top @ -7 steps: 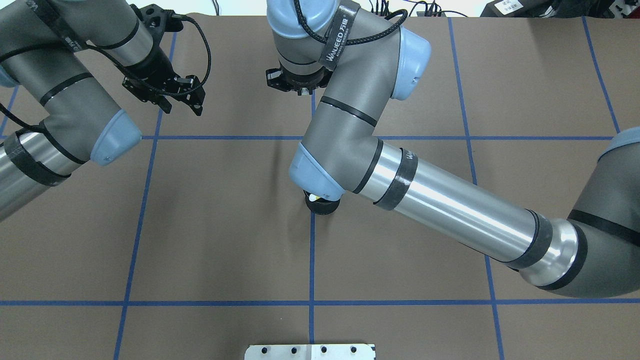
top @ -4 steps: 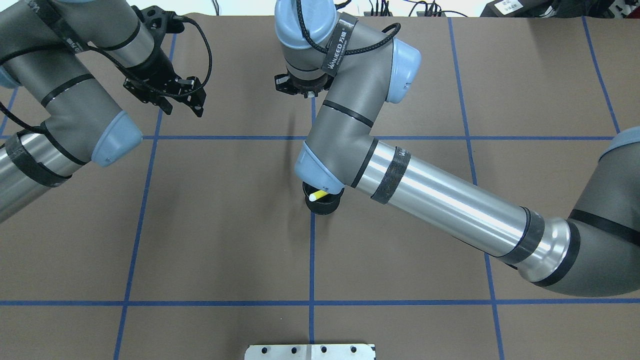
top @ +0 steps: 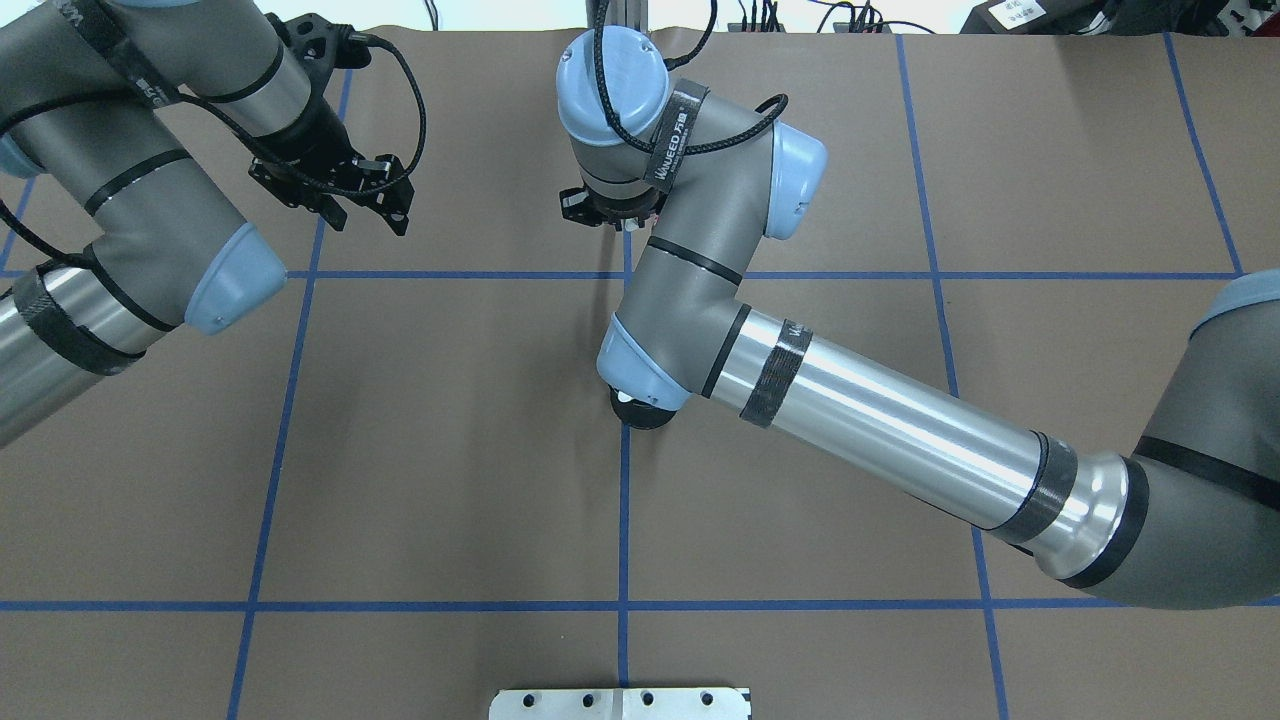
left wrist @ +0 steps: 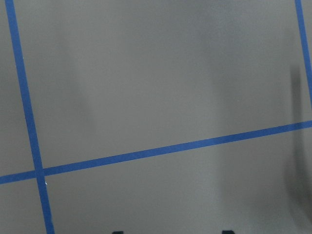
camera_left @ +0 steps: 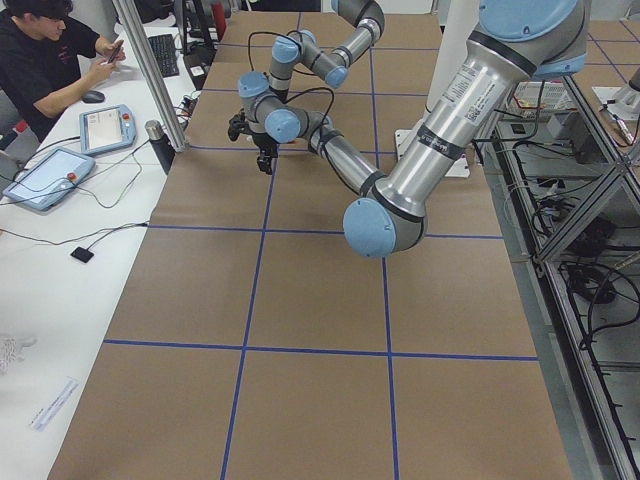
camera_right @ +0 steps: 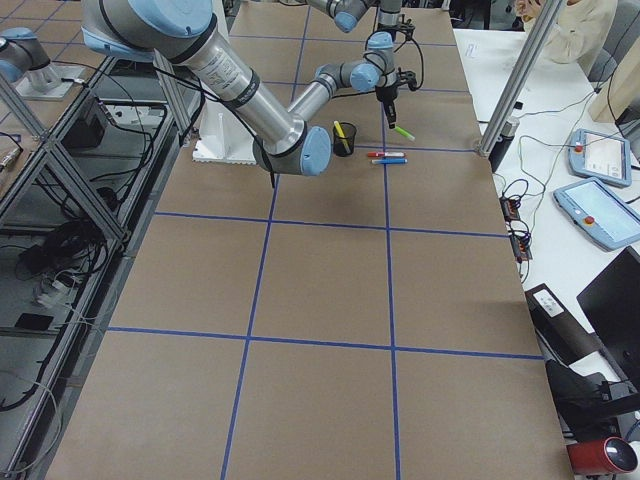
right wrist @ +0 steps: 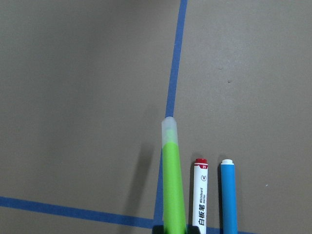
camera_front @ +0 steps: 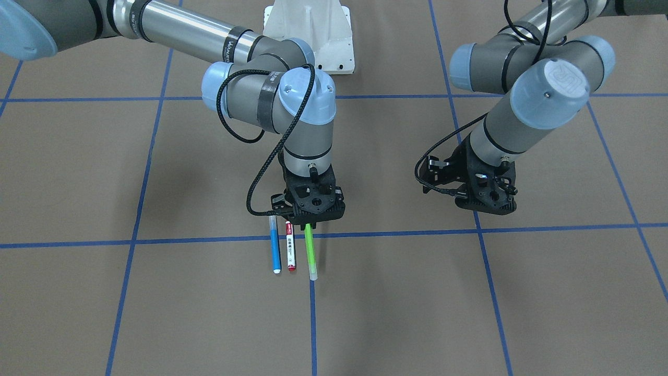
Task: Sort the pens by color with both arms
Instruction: 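Lower the green highlighter beside the red-capped marker and release, then raise the right gripper away while the left gripper moves over the cup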
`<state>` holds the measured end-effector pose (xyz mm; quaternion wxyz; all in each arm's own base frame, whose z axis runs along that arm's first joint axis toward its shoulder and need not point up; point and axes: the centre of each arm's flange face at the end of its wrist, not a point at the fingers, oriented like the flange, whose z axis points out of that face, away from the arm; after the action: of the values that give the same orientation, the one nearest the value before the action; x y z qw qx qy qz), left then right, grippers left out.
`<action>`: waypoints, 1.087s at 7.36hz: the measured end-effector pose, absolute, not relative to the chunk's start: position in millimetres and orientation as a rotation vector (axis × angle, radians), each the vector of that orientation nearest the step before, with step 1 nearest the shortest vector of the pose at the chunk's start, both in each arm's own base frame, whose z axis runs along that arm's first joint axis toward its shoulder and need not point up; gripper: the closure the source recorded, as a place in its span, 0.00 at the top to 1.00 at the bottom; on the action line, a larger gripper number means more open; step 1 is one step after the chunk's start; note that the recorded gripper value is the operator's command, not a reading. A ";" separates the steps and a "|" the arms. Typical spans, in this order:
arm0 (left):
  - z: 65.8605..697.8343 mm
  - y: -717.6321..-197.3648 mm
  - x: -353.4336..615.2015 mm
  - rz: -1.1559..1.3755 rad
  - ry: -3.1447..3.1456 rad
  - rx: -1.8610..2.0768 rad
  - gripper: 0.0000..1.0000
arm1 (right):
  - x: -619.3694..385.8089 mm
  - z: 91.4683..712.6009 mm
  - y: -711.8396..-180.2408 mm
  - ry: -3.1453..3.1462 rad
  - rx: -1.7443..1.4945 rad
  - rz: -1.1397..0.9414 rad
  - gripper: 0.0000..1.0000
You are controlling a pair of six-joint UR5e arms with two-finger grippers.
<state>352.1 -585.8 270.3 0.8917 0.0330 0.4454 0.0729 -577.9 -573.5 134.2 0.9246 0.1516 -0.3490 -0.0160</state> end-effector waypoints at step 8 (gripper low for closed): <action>192.2 -547.7 442.2 0.211 0.981 0.032 0.75 | -381.0 158.5 -625.5 -0.901 -0.042 0.049 0.95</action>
<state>442.2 -547.7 192.2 0.8765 0.0155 0.4703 0.1014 -381.0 -625.5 158.5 0.8997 -0.0205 -0.4353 0.0238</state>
